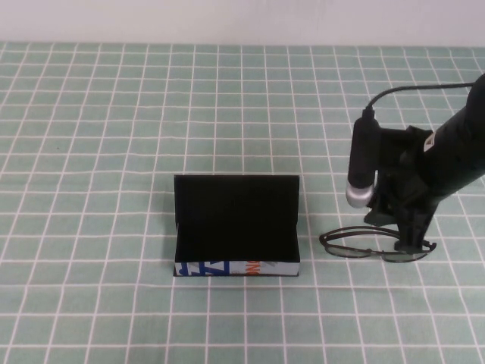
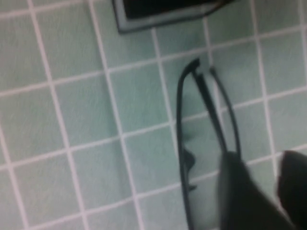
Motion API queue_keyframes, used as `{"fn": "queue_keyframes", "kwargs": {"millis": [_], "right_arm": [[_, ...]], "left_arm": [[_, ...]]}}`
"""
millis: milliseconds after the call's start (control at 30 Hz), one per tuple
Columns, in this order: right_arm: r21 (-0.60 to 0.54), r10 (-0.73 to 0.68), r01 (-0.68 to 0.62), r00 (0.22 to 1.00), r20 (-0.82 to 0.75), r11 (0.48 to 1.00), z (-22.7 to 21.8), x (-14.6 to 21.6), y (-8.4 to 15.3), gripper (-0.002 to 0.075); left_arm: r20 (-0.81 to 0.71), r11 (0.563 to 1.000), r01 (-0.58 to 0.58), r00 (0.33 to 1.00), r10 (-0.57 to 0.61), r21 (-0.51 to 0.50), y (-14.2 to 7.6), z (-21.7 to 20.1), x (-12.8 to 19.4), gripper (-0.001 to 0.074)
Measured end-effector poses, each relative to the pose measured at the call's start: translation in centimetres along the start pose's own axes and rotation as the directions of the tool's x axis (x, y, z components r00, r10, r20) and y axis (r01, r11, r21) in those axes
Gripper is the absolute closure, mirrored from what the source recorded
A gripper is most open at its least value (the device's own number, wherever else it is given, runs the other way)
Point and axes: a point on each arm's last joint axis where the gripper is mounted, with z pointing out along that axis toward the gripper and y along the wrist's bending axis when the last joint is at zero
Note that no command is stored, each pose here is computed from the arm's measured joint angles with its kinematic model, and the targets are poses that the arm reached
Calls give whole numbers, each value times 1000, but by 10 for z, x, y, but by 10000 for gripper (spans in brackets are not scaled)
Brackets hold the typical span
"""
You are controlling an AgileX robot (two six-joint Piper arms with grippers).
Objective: Return glasses to glasses case
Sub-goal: Pick up the glasses from the table
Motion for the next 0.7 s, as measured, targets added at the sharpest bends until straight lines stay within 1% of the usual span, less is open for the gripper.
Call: {"fn": "queue_keyframes", "kwargs": {"millis": [100, 167, 200, 233, 267, 333, 467, 633, 700], "right_arm": [[17, -12, 12, 1000, 23, 1000, 1, -6, 1, 412], [23, -21, 21, 999, 37, 1000, 4, -11, 2, 240], [22, -28, 27, 999, 43, 999, 5, -14, 3, 168], [17, -33, 32, 998, 45, 999, 8, -16, 5, 120], [12, -40, 39, 998, 45, 999, 10, -18, 6, 90], [-6, -40, 40, 998, 41, 999, 17, -20, 8, 64], [-23, -58, 58, 998, -16, 998, 26, -16, 8, 54], [10, -47, 49, 991, -128, 999, 33, -6, 3, 51], [18, -45, 48, 988, -150, 999, 35, -4, 1, 51]], "left_arm": [[0, 1000, 0, 1000, 0, 0, 0, 0, 0, 737], [0, 1000, 0, 1000, 0, 0, 0, 0, 0, 737], [0, 1000, 0, 1000, 0, 0, 0, 0, 0, 737], [0, 1000, 0, 1000, 0, 0, 0, 0, 0, 737], [0, 1000, 0, 1000, 0, 0, 0, 0, 0, 737], [0, 1000, 0, 1000, 0, 0, 0, 0, 0, 737], [0, 1000, 0, 1000, 0, 0, 0, 0, 0, 737], [0, 1000, 0, 1000, 0, 0, 0, 0, 0, 737], [0, 1000, 0, 1000, 0, 0, 0, 0, 0, 737]]}}
